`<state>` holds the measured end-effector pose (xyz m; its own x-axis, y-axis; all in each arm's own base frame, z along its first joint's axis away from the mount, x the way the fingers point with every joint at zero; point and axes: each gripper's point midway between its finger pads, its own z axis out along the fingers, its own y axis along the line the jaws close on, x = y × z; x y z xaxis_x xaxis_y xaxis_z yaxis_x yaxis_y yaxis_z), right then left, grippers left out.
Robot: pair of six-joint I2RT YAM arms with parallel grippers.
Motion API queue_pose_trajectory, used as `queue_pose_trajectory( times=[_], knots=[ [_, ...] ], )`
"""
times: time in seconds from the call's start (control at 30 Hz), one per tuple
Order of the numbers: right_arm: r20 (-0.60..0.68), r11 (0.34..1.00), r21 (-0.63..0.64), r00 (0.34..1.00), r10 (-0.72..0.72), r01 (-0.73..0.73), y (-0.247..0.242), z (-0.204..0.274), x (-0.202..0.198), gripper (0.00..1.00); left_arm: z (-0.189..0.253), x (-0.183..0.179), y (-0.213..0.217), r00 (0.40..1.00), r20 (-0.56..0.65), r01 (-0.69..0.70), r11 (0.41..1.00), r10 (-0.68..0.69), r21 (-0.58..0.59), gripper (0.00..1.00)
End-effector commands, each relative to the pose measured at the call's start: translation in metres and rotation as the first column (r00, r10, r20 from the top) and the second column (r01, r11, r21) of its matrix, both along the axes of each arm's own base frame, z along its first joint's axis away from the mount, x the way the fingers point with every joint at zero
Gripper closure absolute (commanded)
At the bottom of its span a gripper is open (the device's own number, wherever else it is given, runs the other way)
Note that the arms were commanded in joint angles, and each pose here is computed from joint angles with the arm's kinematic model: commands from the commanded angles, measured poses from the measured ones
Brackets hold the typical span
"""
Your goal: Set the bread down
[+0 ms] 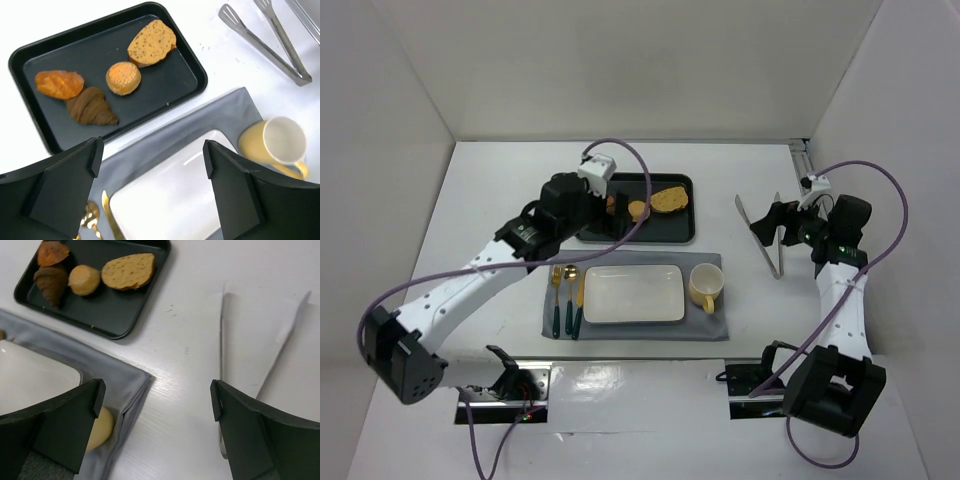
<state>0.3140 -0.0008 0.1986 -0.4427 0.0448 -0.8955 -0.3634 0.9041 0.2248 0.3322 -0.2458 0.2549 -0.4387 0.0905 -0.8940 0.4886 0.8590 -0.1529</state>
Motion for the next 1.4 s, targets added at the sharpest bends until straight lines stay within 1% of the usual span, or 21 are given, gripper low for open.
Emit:
queue_pose_trajectory(
  times=[0.0,0.03,0.1,0.13,0.2,0.23,0.27,0.3,0.33,0.37,0.4,0.43,0.47,0.5,0.53,0.57,0.6,0.63,0.8,0.9,1.37],
  knots=[
    [0.063,0.992,-0.027,0.991,-0.119,0.121,-0.021,0.019,0.014,0.0,0.024,-0.021,0.015,0.998,0.061,-0.003,0.997,0.008,-0.077,0.0],
    [0.075,0.992,-0.051,0.991,-0.107,0.111,-0.022,0.019,0.014,0.0,0.027,-0.025,0.021,0.997,0.08,-0.007,0.997,0.012,-0.074,0.0],
    [0.072,0.995,-0.086,0.997,-0.037,0.044,-0.018,0.008,0.013,0.0,0.017,-0.034,0.033,0.997,0.074,-0.027,0.998,0.03,-0.048,0.0],
    [0.096,0.99,-0.139,0.995,-0.01,0.024,-0.02,0.008,0.014,0.0,0.023,-0.042,0.038,0.996,0.089,-0.026,0.998,0.031,-0.059,0.0],
    [0.036,0.989,-0.146,0.999,-0.031,0.036,-0.027,-0.015,0.017,0.0,0.017,-0.047,0.048,0.994,0.096,-0.041,0.998,0.045,-0.038,0.0],
    [0.018,0.984,-0.167,0.998,-0.057,0.059,-0.035,-0.02,0.022,0.04,0.028,-0.052,0.052,0.991,0.131,-0.035,0.998,0.041,-0.047,0.0],
    [0.01,0.983,-0.173,0.999,-0.051,0.052,-0.037,-0.023,0.026,0.1,0.029,-0.054,0.054,0.989,0.141,-0.032,0.999,0.038,-0.044,0.0],
    [-0.034,0.983,-0.175,0.998,-0.06,0.053,-0.042,-0.034,0.03,0.21,0.031,-0.058,0.055,0.989,0.144,-0.023,0.999,0.03,-0.049,0.0],
    [-0.055,0.979,-0.193,0.996,-0.071,0.06,-0.047,-0.042,0.032,0.51,0.036,-0.06,0.056,0.987,0.156,-0.022,0.998,0.031,-0.059,0.0],
    [-0.071,0.981,-0.187,0.995,-0.071,0.057,-0.047,-0.048,0.032,0.76,0.041,-0.065,0.06,0.984,0.177,-0.019,0.998,0.03,-0.064,0.0],
    [-0.056,0.974,-0.21,0.994,-0.094,0.08,-0.055,-0.048,0.039,0.93,0.039,-0.067,0.062,0.982,0.185,-0.018,0.997,0.031,-0.07,0.0],
    [-0.069,0.97,-0.226,0.992,-0.102,0.084,-0.058,-0.058,0.039,0.96,0.04,-0.069,0.063,0.98,0.195,-0.017,0.997,0.032,-0.078,0.0],
    [-0.066,0.969,-0.235,0.993,-0.097,0.079,-0.059,-0.058,0.039,0.8,0.047,-0.072,0.066,0.975,0.218,-0.015,0.995,0.036,-0.096,0.0],
    [-0.073,0.968,-0.242,0.993,-0.091,0.07,-0.059,-0.062,0.039,0.49,0.044,-0.074,0.067,0.976,0.216,-0.015,0.995,0.035,-0.094,0.0],
    [-0.086,0.965,-0.252,0.992,-0.093,0.068,-0.062,-0.067,0.04,0.27,0.047,-0.076,0.068,0.974,0.224,-0.015,0.995,0.037,-0.1,0.0],
    [-0.075,0.964,-0.256,0.993,-0.093,0.071,-0.063,-0.066,0.042,0.09,0.042,-0.076,0.068,0.976,0.216,-0.015,0.995,0.035,-0.094,0.0],
    [-0.093,0.964,-0.26,0.992,-0.085,0.058,-0.063,-0.076,0.041,0.02,0.048,-0.078,0.068,0.972,0.232,-0.002,0.994,0.027,-0.109,0.0],
    [-0.106,0.962,-0.266,0.99,-0.097,0.066,-0.066,-0.08,0.041,0.0,0.048,-0.08,0.066,0.974,0.225,0.006,0.993,0.021,-0.12,0.0],
    [-0.176,0.955,-0.293,0.978,-0.112,0.056,-0.075,-0.107,0.043,0.0,0.048,-0.083,0.061,0.976,0.217,0.036,0.991,-0.007,-0.132,0.0],
    [-0.189,0.945,-0.319,0.973,-0.135,0.069,-0.083,-0.121,0.046,0.0,0.043,-0.084,0.059,0.98,0.2,0.043,0.992,-0.018,-0.123,0.0],
    [-0.275,0.947,-0.318,0.952,-0.134,0.041,-0.089,-0.17,0.05,0.0,0.043,-0.086,0.056,0.981,0.193,0.06,0.989,-0.033,-0.133,0.0]
  ],
)
